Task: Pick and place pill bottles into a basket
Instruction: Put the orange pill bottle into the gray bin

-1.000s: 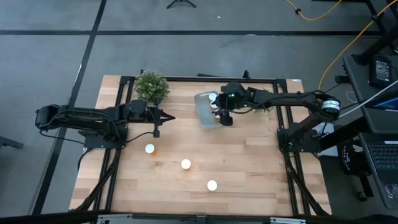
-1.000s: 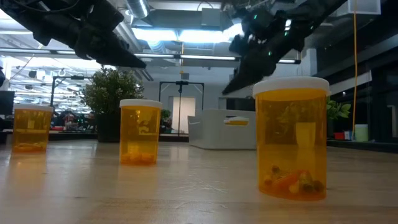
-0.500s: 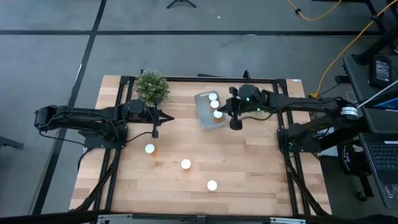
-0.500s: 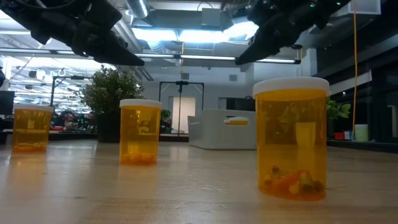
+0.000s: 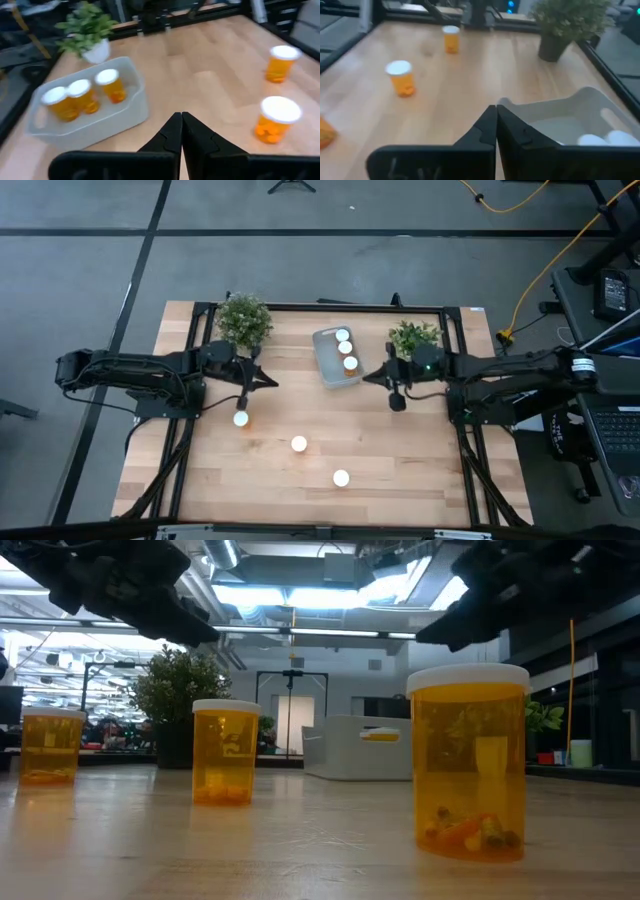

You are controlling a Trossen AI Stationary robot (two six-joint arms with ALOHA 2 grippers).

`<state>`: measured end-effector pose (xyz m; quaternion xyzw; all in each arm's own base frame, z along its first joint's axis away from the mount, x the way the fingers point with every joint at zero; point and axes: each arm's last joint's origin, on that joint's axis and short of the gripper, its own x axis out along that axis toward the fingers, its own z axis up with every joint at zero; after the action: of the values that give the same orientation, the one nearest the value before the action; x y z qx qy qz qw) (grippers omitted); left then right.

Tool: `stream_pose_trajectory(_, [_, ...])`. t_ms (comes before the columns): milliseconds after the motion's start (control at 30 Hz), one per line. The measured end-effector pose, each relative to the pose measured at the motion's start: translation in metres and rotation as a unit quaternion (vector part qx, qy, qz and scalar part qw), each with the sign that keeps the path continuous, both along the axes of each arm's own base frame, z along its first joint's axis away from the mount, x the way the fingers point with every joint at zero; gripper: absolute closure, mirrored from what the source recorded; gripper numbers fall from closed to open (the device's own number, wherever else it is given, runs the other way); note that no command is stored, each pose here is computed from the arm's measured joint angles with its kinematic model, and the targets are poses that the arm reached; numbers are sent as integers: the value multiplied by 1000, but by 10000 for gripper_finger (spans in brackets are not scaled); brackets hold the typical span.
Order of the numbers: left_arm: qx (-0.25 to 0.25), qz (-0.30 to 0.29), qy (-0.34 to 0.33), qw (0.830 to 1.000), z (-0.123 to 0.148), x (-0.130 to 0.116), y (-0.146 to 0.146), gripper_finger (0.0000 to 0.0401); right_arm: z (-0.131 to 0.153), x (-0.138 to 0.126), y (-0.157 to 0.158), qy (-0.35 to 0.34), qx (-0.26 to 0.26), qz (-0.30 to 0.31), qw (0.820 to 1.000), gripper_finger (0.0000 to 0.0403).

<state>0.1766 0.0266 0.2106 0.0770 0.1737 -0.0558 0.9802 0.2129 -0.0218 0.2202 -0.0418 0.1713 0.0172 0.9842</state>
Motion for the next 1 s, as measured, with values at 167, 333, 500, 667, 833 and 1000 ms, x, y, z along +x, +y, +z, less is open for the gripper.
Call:
stream_pose_trajectory(167, [-4,-37,-2,999,0,0,-2,394,-12,-10,10,-2,24,12,1000,386])
stream_pose_trajectory(333, [4,-41,12,999,-3,-1,-3,397,-22,-14,15,-12,18,28,999,385])
stream_pose_trajectory(500, [4,-41,11,999,-3,-1,-3,390,-22,-14,15,-23,16,26,999,385])
stream_pose_trajectory(667, [-18,-28,14,999,-3,-1,-2,365,-21,-14,15,-31,16,26,999,385])
stream_pose_trajectory(833, [-22,-23,15,999,-3,-1,-2,318,-21,-14,15,-30,25,23,999,385])
stream_pose_trajectory(1000, [-22,-23,15,999,-3,-1,-2,258,-21,-14,15,-29,45,17,998,385])
